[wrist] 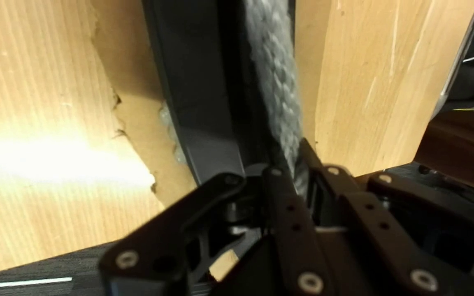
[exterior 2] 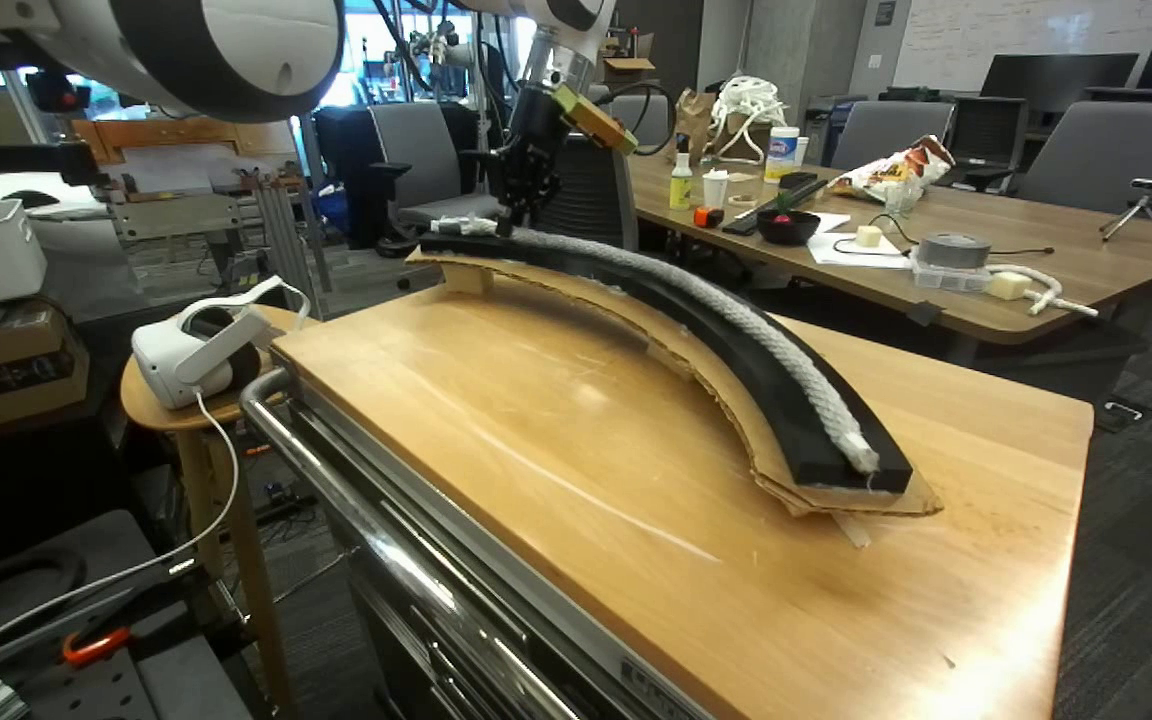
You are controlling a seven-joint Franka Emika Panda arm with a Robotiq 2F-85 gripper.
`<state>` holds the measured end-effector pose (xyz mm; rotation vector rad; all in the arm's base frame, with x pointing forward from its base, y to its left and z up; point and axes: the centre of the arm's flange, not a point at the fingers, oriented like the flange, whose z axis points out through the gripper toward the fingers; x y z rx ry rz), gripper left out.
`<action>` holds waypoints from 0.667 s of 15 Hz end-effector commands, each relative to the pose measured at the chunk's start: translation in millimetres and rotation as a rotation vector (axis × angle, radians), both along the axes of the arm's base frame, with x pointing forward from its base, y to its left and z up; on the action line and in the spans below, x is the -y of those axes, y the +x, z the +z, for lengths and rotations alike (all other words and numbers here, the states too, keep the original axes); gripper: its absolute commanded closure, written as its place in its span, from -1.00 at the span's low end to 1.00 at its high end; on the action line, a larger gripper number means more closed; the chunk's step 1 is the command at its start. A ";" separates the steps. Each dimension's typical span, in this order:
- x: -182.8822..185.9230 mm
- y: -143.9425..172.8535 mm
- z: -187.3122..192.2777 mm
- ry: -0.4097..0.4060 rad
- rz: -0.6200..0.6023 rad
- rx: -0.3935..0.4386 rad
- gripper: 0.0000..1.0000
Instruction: Put the rope along the center of the black object
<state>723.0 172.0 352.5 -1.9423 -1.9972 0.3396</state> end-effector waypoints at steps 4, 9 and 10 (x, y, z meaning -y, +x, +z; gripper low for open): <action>-15.9 0.9 -0.3 -0.096 0.103 0.007 0.94; -27.4 -3.4 -1.3 -0.147 0.158 0.028 0.94; -28.9 -3.9 -1.4 -0.153 0.167 0.030 0.94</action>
